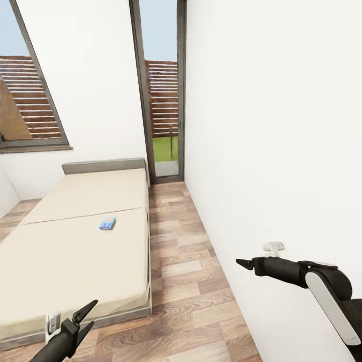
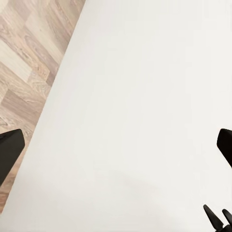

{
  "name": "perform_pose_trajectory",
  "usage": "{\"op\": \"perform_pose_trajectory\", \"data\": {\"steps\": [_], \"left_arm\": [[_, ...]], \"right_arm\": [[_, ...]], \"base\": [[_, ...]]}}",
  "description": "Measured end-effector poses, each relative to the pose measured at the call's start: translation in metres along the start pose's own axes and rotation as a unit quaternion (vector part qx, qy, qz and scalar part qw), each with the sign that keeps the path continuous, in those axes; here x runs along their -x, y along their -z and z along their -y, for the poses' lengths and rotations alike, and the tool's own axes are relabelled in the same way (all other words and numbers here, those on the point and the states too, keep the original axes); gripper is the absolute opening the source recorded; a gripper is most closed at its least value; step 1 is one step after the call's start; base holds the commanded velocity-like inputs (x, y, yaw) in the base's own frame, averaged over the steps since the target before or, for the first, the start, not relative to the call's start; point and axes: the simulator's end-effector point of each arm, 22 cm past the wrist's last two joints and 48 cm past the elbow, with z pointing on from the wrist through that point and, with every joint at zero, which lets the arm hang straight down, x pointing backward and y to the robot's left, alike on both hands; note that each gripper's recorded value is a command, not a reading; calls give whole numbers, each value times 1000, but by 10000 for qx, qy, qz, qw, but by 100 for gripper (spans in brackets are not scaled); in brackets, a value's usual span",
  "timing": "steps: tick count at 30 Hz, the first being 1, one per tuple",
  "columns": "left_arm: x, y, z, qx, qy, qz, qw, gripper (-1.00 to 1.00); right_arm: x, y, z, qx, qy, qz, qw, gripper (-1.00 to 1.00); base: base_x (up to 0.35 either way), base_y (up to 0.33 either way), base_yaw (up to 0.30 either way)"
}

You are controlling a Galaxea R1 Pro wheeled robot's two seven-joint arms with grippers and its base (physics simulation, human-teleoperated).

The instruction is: Put all the toys in the child's room - the three board games (two on the bed and one on the table), the two jigsaw puzzles on the table, and the tennis ball on the table - inside the toy box on the table in the child's room.

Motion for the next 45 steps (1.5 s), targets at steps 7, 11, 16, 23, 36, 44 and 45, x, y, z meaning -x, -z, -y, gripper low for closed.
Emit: {"op": "perform_pose_trajectory", "data": {"steps": [7, 11, 16, 23, 36, 44, 45], "left_arm": [[0, 0, 1, -26, 27, 11, 10000, 100], [1, 1, 1, -29, 35, 18, 10000, 100], [0, 0, 0, -26, 50, 16, 10000, 100], [0, 0, -1, -12, 57, 11, 10000, 100], [0, 1, 0, -21, 46, 11, 10000, 100], [0, 1, 0, -19, 20, 10, 10000, 100], [0, 1, 0, -20, 18, 10, 10000, 100]], "right_arm": [[0, 0, -3, 36, 8, -6, 10000, 100], [-9, -6, -15, 138, 94, -138, 9998, 100], [-31, -22, -31, 240, 148, -396, 9988, 100], [-94, -97, -50, -200, 48, -1170, 9929, 100], [-108, -121, -51, -578, 335, -1400, 9879, 100], [-95, -117, -61, -494, 483, -1231, 9900, 100], [-93, -115, -61, -490, 502, -1209, 9902, 100]], "base": [[16, -24, 171], [3, -4, 59], [1, -1, 126], [0, 0, 97], [0, 0, 212], [0, 0, 277], [0, 0, 283]]}}
